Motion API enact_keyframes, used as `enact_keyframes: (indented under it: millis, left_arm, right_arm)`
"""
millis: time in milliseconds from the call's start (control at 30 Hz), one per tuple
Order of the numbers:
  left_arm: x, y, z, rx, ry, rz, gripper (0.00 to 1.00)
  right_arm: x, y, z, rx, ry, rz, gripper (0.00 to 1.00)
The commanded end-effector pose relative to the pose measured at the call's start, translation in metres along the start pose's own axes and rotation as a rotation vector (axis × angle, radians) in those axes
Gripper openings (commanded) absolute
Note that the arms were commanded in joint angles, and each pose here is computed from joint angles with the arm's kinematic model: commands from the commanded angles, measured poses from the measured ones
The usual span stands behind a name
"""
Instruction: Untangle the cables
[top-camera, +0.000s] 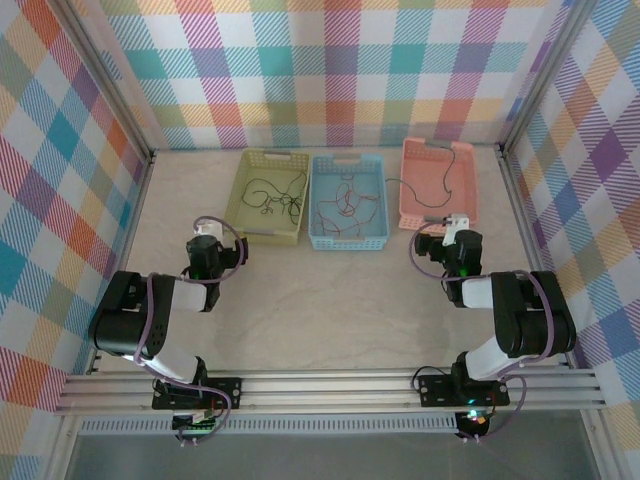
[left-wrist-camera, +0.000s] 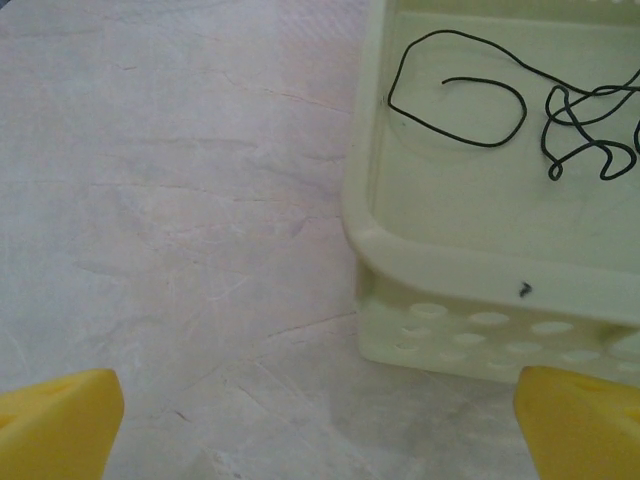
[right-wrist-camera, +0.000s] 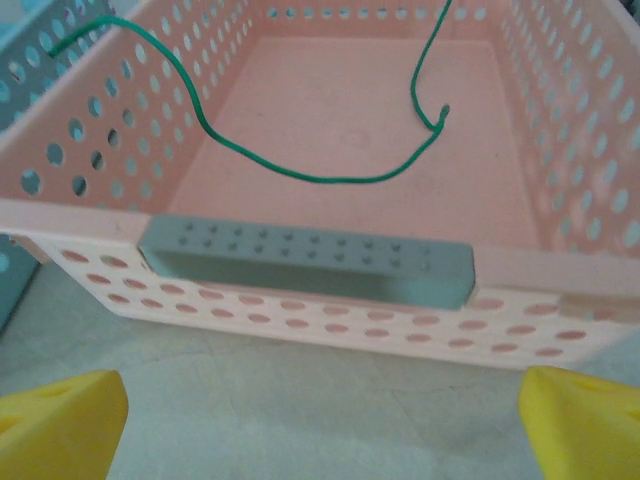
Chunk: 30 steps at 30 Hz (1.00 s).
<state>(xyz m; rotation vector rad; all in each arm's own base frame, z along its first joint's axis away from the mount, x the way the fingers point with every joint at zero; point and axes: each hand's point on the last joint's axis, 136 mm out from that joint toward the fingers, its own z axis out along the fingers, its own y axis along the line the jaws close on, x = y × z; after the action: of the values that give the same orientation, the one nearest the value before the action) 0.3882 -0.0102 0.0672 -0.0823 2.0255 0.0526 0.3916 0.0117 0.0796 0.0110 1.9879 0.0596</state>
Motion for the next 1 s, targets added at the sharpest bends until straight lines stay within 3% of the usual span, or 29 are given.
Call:
enact_keyframes:
  millis: [0,967]
  left_arm:
    - [-0.0137,-0.0034,0.0035,0.036,-0.03,-0.021,1.0]
    - [-0.014,-0.0036,0.0031,0.037,-0.034,-0.022,1.0]
  right_arm:
    - [-0.013,0.004,0.0014,-0.039,-0.036,0.016,1.0]
    - [-0.0125,0.0118,0.0023,-0.086,-0.027,-0.001,1.0]
